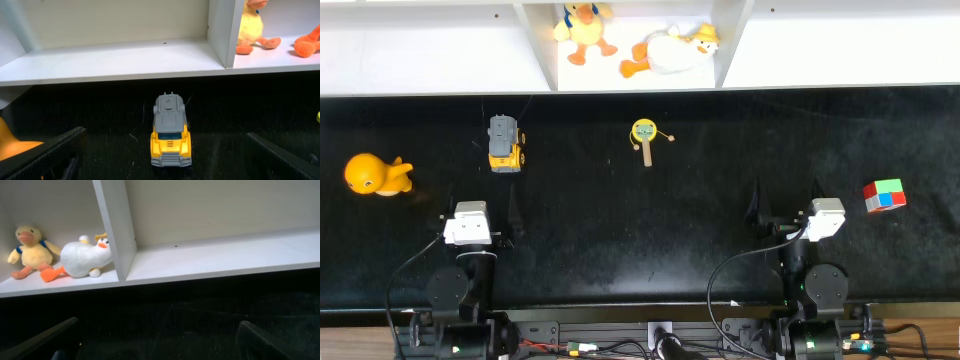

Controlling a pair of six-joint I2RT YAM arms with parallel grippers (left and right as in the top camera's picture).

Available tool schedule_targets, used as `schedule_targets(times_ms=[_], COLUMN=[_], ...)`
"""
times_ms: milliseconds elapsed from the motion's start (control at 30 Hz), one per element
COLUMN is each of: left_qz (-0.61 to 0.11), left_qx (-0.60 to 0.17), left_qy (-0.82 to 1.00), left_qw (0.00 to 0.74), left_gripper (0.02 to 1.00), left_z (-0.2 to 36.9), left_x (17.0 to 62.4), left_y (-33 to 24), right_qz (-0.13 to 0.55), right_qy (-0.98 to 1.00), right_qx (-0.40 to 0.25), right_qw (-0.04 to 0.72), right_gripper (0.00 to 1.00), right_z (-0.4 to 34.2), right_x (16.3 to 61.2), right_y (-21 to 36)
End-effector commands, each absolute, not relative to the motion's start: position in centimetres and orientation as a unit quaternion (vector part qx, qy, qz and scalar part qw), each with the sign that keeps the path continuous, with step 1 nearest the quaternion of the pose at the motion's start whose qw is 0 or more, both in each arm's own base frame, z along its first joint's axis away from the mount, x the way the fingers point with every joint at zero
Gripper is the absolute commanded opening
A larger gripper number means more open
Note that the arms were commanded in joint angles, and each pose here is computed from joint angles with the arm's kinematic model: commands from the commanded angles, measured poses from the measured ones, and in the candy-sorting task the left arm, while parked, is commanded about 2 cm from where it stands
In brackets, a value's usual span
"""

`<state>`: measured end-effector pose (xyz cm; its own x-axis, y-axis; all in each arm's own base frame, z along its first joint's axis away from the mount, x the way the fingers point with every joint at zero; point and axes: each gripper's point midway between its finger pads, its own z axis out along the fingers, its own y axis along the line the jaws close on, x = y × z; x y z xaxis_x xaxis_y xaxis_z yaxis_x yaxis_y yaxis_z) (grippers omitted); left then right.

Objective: Store Toys

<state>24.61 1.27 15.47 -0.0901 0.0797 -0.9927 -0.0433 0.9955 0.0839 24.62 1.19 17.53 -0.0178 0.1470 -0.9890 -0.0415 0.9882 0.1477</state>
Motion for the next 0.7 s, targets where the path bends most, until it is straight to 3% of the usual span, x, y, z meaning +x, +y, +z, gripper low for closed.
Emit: schedule_targets(times_ms=[33,567,700], left_qz=[0.056,0.055,0.012], left_qx=[0.013,0.009,-0.039], left_qy=[0.735,0.736,0.76], left_qw=[0.676,0.675,0.648], left_gripper=[0.998,0.998,0.998], left_z=[15.59,15.62,16.15], left_x=[24.53,24.51,24.13], left_y=[1.52,1.6,1.58], right_qz=[0.067,0.067,0.067], right_qy=[0.711,0.711,0.711], right_qx=[0.037,0.037,0.037], right_qw=[0.699,0.699,0.699], right_gripper=[0.996,0.996,0.996], right_z=[17.17,17.17,17.17], right_x=[24.66,24.66,24.66], right_y=[1.14,1.14,1.14])
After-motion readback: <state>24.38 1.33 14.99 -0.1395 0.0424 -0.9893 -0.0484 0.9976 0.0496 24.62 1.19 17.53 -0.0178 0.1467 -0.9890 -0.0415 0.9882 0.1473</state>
